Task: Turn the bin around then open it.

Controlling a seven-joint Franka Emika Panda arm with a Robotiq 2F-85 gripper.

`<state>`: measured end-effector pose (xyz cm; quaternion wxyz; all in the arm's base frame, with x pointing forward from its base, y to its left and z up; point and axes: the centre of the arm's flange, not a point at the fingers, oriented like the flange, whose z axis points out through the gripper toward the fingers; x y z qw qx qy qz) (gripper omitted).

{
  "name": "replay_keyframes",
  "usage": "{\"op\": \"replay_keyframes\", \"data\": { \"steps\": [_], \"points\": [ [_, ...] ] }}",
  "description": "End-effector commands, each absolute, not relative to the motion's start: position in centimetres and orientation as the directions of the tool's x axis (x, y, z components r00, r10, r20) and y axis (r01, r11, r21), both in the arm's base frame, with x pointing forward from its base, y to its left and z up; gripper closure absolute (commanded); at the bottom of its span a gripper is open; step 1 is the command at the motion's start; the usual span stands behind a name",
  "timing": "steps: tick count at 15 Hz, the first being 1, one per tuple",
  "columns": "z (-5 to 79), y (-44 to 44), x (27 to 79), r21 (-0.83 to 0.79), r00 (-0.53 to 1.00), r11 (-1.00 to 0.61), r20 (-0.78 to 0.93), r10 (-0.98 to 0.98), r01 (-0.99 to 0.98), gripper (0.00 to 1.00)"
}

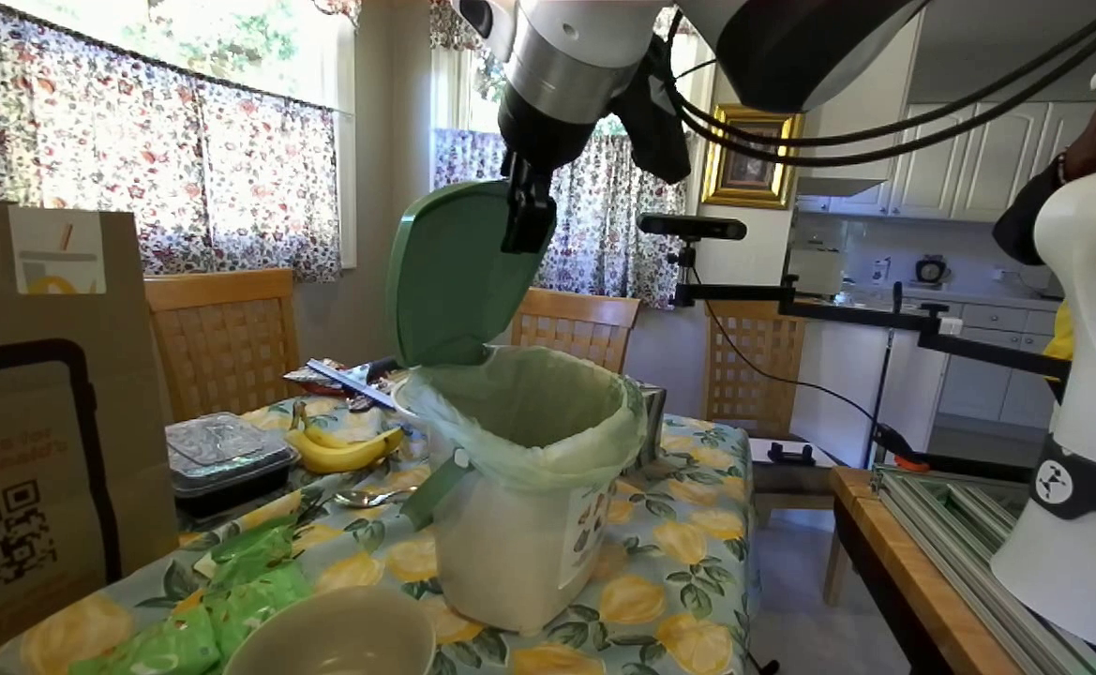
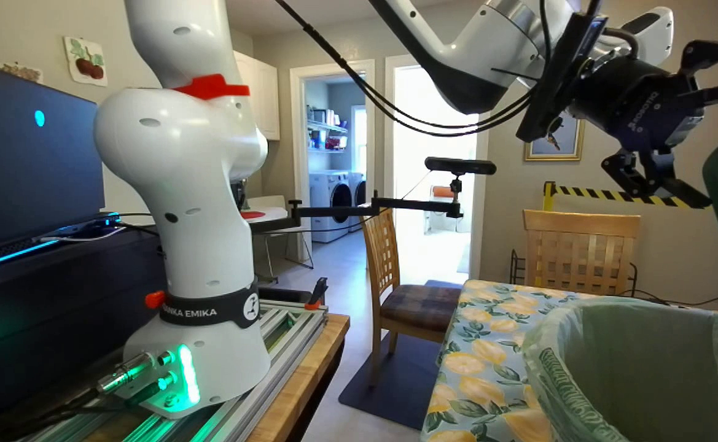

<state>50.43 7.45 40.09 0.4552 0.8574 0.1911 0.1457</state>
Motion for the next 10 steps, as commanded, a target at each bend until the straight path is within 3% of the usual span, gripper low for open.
{"op": "replay_keyframes", "data": {
  "steps": [1, 10],
  "points": [
    [40.9, 8.2, 48.9, 0.833, 0.922, -0.545, 0.136, 0.364, 0.092, 0.00],
    [39.8, 10.9, 43.0, 0.672, 0.965, -0.719, 0.261, 0.003, -0.180, 0.00]
  ]
}}
